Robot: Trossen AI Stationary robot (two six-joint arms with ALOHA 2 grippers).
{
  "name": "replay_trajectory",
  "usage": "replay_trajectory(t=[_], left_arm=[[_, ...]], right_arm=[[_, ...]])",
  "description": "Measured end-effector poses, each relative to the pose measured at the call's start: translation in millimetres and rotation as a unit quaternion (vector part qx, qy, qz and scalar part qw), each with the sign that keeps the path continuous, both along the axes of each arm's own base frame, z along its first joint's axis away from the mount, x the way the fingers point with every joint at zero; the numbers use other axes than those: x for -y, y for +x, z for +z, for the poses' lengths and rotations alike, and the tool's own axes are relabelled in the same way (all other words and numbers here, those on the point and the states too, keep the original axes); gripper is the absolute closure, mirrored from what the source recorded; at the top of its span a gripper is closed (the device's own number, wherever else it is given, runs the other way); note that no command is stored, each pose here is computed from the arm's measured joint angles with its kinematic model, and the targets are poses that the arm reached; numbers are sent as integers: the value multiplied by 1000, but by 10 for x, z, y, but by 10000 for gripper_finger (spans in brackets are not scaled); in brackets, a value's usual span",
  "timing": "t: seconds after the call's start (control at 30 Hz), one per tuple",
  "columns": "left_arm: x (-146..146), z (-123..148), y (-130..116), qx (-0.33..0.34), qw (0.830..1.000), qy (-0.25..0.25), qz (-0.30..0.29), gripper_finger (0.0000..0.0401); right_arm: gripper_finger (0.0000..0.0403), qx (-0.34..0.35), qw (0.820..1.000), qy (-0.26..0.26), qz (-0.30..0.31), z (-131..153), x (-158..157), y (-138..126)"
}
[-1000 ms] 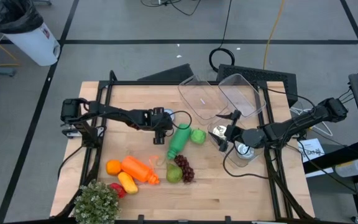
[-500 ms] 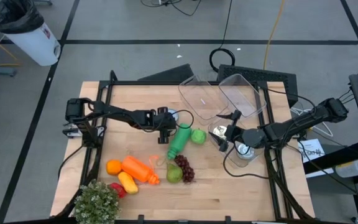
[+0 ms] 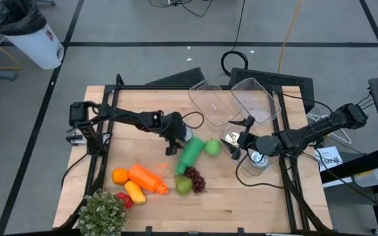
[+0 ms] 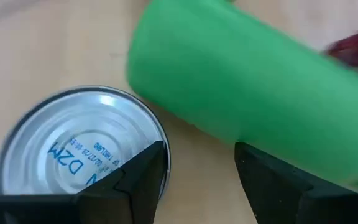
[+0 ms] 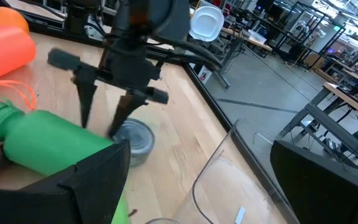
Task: Pick & Place Food Item
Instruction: Put the green tuna can into the bottom transparent bin
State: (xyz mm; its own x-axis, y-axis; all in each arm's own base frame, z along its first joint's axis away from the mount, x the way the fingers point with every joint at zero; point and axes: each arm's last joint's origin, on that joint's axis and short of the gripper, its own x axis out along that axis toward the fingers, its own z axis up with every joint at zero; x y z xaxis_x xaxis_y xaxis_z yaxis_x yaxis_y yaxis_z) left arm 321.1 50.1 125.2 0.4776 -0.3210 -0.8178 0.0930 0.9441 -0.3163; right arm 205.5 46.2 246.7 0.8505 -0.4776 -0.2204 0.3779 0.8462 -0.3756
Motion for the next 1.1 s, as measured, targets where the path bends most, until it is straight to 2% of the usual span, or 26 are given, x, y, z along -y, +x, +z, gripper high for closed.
replay_trajectory(t=[0.07, 0.2, 0.27, 0.47, 0.6, 0.73, 0.83, 0.9, 0.97, 1.03, 1.1], left_arm=[[-17, -4, -17, 0, 999, -38, -9, 188], [-32, -9, -21, 0, 999, -42, -8, 188], [-47, -13, -21, -2, 1000, -27, -1, 188], [-52, -18, 4, -5, 998, 62, 26, 188], [-16, 64, -24, -12, 996, 72, 48, 188], [-13, 341, -150, -10, 992, 77, 97, 188], [-14, 611, -260, 7, 976, 140, 165, 187], [-30, 757, -320, 15, 955, 197, 223, 187], [-58, 780, -384, -4, 932, 240, 271, 187], [-86, 745, -428, -26, 921, 250, 298, 187], [-119, 706, -418, -29, 919, 244, 308, 187]], right_arm=[[35, 0, 1000, 0, 0, 0, 1, 0], [35, 0, 1000, 0, 0, 0, 0, 0], [35, 0, 1000, 0, 0, 0, 1, 0], [35, 0, 1000, 0, 0, -1, 1, 0], [35, 0, 1000, 0, 0, 0, 0, 0], [35, -3, 1000, -1, -1, -46, 5, -10], [35, -5, 1000, -2, -1, -68, 8, -16], [35, -4, 1000, -1, -1, -69, 7, -15], [35, -1, 1000, 0, -1, -63, 7, -14], [35, -1, 1000, 0, -1, -63, 7, -14], [35, -2, 1000, -1, -1, -63, 7, -14]])
